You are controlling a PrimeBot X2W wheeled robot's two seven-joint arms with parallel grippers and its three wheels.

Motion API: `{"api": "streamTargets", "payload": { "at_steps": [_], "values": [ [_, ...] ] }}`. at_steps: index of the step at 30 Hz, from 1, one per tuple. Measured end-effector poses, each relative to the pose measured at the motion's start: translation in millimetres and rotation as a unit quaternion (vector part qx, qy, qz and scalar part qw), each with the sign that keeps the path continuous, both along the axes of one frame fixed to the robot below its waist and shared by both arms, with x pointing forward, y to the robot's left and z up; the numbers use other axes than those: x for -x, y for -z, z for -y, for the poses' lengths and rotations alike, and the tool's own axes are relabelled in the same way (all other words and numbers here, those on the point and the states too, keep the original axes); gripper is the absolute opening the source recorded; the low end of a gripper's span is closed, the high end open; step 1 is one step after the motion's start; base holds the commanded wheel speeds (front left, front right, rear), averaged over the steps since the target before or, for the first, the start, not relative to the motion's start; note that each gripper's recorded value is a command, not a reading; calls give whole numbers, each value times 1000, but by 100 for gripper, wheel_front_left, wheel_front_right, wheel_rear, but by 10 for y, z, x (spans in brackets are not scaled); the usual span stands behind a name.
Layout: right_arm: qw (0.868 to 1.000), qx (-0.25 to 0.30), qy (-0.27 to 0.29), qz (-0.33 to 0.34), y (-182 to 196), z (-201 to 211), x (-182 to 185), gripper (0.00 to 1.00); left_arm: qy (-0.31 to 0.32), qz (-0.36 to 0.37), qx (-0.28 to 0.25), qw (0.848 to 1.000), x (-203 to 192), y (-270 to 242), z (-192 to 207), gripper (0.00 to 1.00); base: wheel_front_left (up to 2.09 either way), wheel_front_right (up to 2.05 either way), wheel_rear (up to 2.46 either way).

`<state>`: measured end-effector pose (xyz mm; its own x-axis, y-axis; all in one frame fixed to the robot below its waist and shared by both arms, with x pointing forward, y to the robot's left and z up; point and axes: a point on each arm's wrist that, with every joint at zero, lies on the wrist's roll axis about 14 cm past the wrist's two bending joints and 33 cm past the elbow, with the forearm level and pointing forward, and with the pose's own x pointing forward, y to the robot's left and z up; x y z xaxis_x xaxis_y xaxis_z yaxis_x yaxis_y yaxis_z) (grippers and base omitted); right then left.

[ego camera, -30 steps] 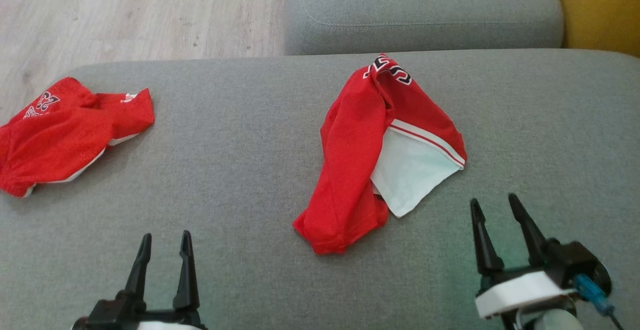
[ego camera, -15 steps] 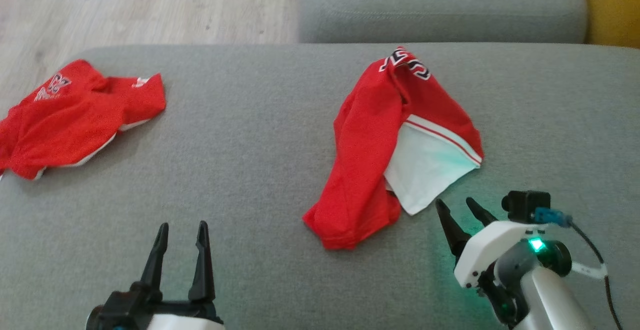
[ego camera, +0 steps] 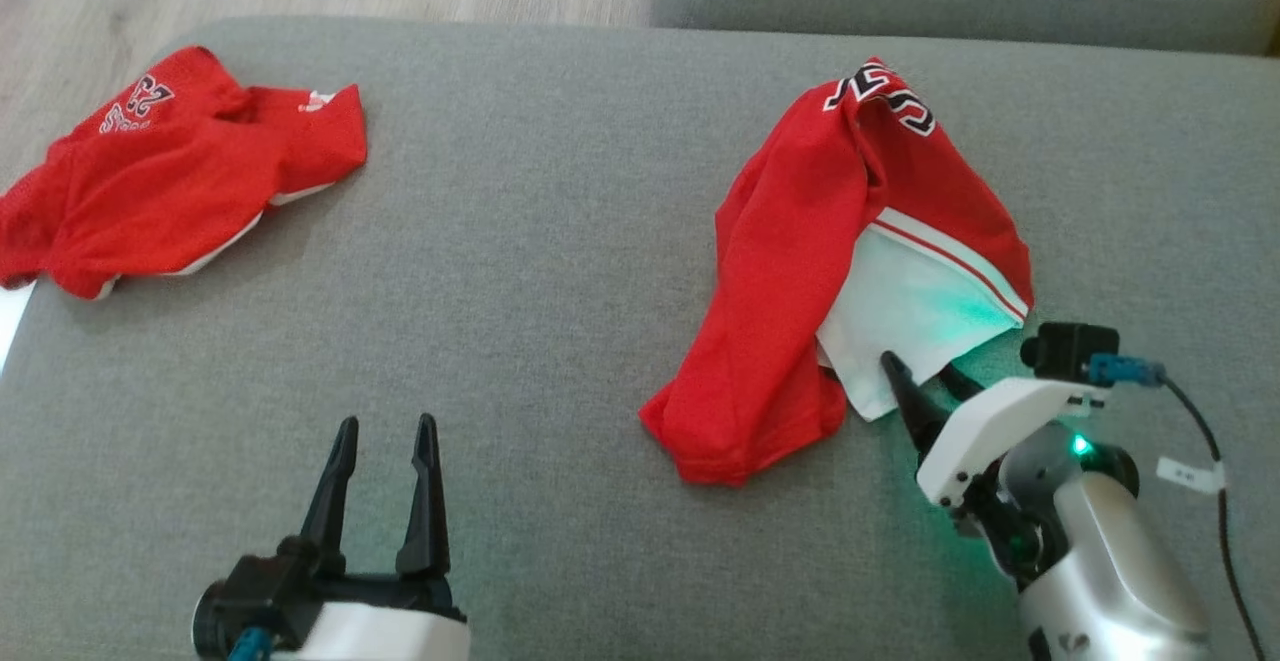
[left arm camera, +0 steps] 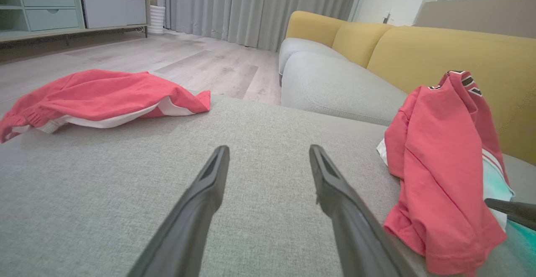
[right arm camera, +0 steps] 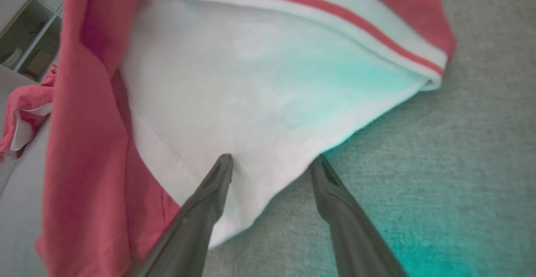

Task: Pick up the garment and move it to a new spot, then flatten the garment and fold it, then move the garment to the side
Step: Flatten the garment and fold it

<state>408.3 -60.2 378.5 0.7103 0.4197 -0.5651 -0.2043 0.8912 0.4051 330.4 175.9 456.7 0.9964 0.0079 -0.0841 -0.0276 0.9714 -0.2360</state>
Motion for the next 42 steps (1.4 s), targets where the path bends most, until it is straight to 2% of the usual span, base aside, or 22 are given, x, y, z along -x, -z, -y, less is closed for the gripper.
{"api": "streamTargets", "payload": {
  "at_steps": [1, 2, 4, 5, 9, 14, 21, 29, 36, 37, 38, 39, 40, 42],
  "values": [
    [1000, 0, 1, -1, 6, 2, -24, 76, 0, -1, 0, 1000, -8, 6, -1, 100, 0, 0, 0],
    [1000, -1, 2, 0, 5, 0, -52, 45, -1, -2, -1, 1000, -21, 9, -4, 100, 0, 0, 0],
    [1000, 0, 2, -1, 8, 0, -74, 20, -1, -1, -2, 1000, -42, 6, -4, 100, 0, 0, 0],
    [1000, 0, 3, -2, 13, 1, -92, 0, 0, 0, -2, 1000, -64, 0, -1, 100, 0, 0, 0],
    [1000, 6, 10, 6, -19, 65, -159, 0, 10, 3, -2, 1000, -155, -13, 53, 100, 0, 0, 0],
    [999, 16, 17, 43, -237, 212, -257, 0, 24, 5, 0, 1000, -206, -16, 139, 100, 0, 0, 0],
    [992, 84, 14, 88, -715, 821, -319, 0, 37, 17, 5, 999, -250, -86, 242, 100, 0, 0, 0],
    [985, 168, 38, 19, -649, 1638, 136, 0, 52, 22, 8, 998, -277, -115, 331, 100, 0, 0, 0],
    [976, 206, 60, -38, -425, 1953, 389, 0, 62, 18, 10, 998, -295, -89, 379, 100, 0, 0, 0],
    [976, 206, 62, -44, -386, 1953, 411, 3, 62, 18, 10, 998, -295, -87, 383, 100, 0, 0, 0],
    [975, 208, 62, -49, -350, 1948, 429, 12, 63, 18, 10, 998, -295, -87, 385, 100, 0, 0, 0],
    [974, 209, 62, -53, -314, 1939, 443, 40, 63, 18, 10, 998, -295, -87, 385, 100, 0, 0, 0],
    [974, 211, 62, -53, -291, 1930, 448, 96, 63, 18, 10, 998, -295, -84, 385, 100, 0, 0, 0],
    [972, 222, 65, -48, -269, 1947, 449, 100, 63, 18, 9, 998, -290, -87, 384, 100, 0, 0, 0]
  ]
}}
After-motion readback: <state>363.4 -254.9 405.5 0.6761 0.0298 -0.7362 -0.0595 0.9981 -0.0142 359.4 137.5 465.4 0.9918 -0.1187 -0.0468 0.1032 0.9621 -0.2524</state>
